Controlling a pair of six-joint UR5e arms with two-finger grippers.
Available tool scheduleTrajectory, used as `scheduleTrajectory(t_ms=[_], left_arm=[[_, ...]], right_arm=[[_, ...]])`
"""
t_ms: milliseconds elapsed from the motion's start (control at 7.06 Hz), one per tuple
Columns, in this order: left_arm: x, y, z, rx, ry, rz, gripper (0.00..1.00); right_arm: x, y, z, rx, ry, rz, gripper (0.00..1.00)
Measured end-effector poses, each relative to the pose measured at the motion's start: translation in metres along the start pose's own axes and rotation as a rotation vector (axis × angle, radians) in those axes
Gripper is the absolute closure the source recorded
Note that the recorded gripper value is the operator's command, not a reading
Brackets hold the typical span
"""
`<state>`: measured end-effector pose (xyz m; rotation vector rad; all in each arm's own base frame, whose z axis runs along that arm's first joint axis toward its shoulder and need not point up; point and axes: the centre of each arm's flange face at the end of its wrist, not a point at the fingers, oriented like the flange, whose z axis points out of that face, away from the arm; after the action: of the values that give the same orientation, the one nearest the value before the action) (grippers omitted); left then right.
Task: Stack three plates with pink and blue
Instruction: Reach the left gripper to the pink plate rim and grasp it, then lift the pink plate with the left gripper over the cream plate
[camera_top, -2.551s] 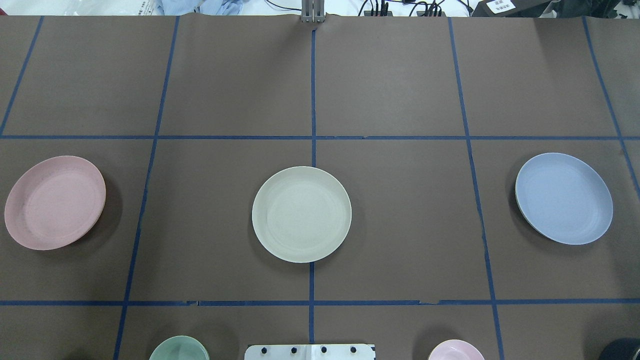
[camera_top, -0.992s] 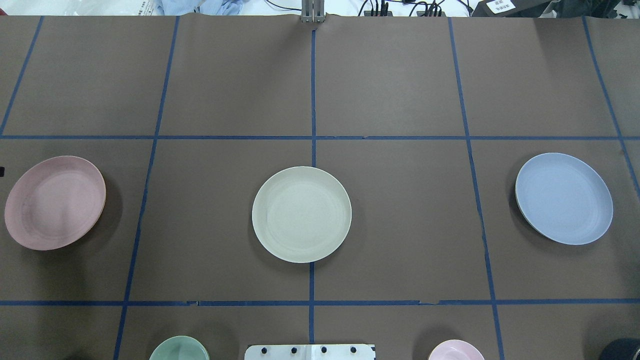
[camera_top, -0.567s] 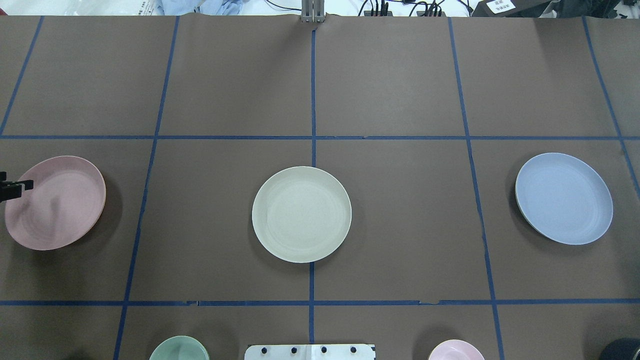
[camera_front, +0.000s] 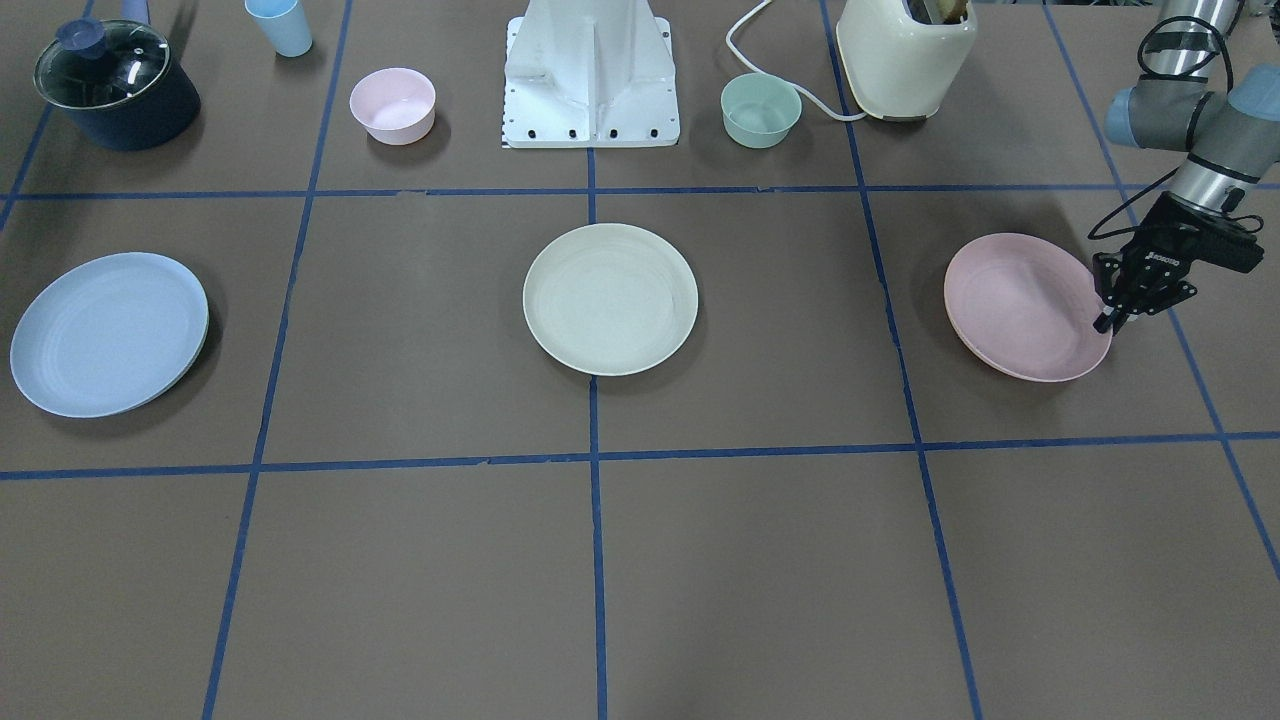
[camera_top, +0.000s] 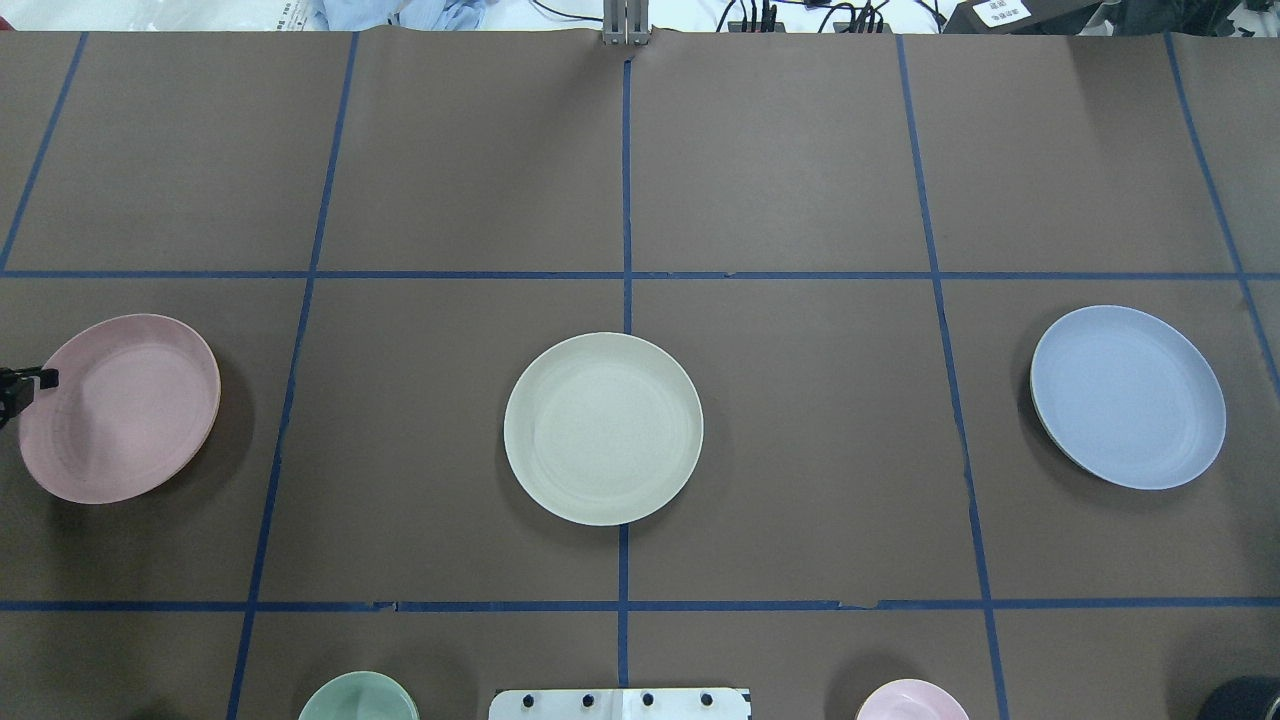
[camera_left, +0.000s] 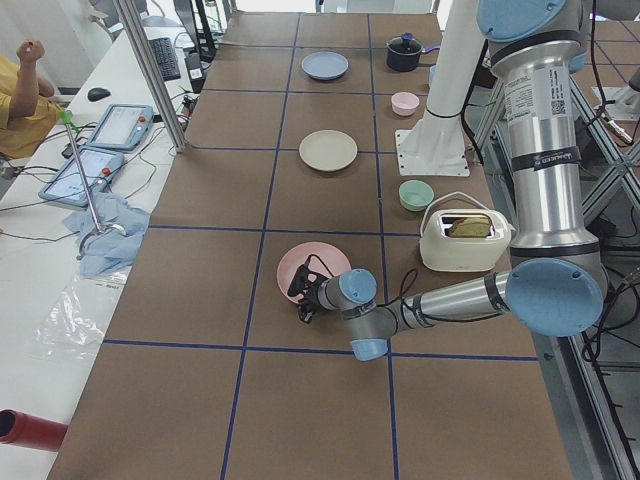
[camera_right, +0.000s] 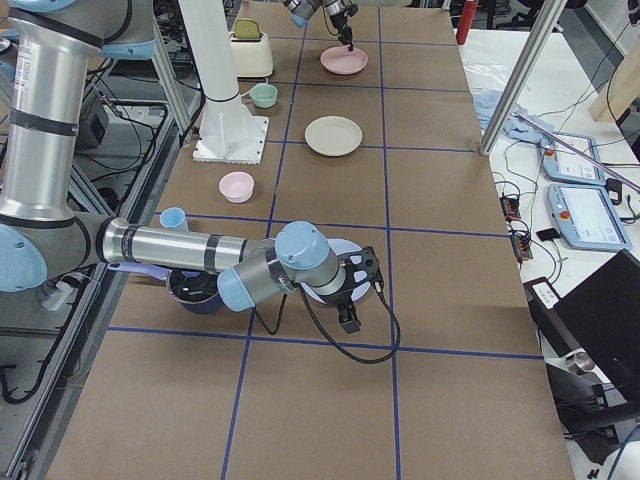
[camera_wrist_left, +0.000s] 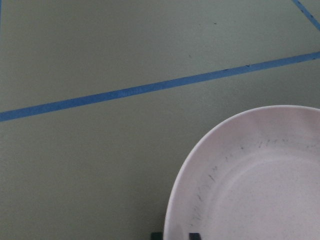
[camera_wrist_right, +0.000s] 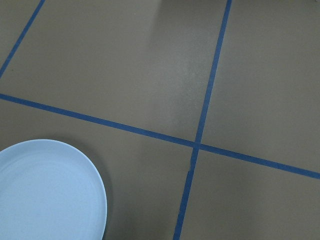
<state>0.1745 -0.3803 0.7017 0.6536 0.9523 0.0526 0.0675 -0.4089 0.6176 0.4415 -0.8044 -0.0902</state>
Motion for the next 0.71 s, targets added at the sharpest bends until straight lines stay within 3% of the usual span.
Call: scheduleTrajectory(t_ms=[142,425,709], left_arm=[[0.006,-0.003,-0.001,-0.002,0.026,0.005,1.0],[0.038,-0.022,-0.011,-0.045,0.147,0.02,1.0],[0.094,-0.078,-0.027,-0.061,0.193,0.01,1.0]], right_arm=[[0.0,0.0,0.0,0.0,0.0,0.0,0.0],[0.0,0.0,0.0,0.0,-0.001,0.001,0.0],[0.0,0.001,0.0,-0.002,-0.002,0.003,0.0]])
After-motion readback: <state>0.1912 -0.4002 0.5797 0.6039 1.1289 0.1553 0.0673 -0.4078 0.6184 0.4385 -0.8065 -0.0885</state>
